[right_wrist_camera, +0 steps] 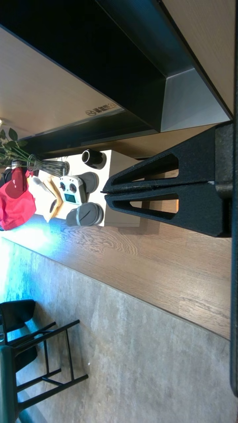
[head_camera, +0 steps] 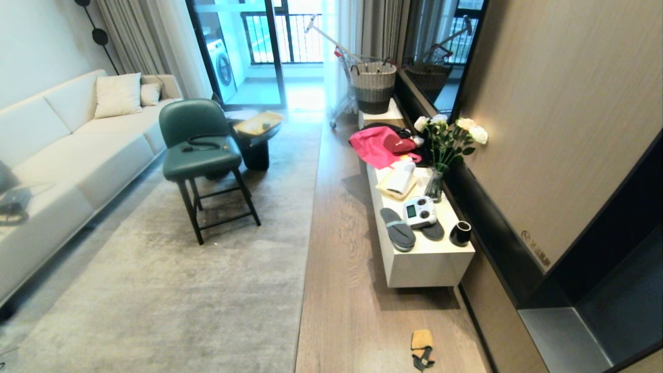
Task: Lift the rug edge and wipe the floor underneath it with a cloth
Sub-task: Pick up the rag
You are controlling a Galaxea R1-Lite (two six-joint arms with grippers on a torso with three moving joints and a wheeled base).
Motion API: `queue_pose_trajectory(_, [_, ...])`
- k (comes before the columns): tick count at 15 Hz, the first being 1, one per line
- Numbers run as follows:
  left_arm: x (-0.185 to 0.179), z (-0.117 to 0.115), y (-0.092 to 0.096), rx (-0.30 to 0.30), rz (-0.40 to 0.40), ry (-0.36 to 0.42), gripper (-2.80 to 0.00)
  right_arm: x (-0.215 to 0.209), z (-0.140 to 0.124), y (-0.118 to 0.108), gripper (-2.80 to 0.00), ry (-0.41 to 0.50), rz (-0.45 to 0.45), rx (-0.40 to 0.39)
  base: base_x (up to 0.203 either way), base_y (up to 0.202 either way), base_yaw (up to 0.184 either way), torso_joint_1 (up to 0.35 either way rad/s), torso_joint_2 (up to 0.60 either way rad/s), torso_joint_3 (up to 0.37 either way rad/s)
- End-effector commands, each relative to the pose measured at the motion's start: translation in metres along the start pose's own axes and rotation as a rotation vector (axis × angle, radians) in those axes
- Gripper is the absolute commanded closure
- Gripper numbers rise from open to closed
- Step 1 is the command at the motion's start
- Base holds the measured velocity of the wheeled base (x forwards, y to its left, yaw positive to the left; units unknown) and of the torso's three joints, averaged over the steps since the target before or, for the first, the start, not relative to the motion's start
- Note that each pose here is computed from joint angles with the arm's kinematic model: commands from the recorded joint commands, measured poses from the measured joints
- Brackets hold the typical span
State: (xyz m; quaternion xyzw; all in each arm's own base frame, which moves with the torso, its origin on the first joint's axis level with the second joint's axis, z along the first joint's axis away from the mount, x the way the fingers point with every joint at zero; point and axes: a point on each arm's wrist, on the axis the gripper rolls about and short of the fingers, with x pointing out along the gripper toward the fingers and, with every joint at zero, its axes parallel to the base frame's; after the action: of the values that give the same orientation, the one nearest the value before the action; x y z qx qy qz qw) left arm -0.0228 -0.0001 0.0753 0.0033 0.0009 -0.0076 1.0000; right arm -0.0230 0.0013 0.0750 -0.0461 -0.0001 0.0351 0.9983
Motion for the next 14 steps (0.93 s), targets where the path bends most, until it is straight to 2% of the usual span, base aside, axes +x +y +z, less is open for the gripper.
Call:
queue_pose_trajectory(1, [0.0000,0.0000,0.0000,0.001,0.000,0.000,0.00,0.0001,0.0001,0.0000,0.00,0.000,0.000,0.000,0.000,0.000,0.000,0.000,0.00,0.000])
queue_pose_trajectory(10, [0.0000,0.0000,0.0000,0.000,0.000,0.000,0.00,0.0001,0.0001,0.0000,0.00,0.000,0.000,0.003,0.000,0.000,0.000,0.000,0.00,0.000])
queue_pose_trajectory(14, [0.0000,0.0000,0.0000,0.000,0.000,0.000,0.00,0.0001,0.0001,0.0000,0.00,0.000,0.000,0.003,0.000,0.000,0.000,-0.096,0.23,0.124])
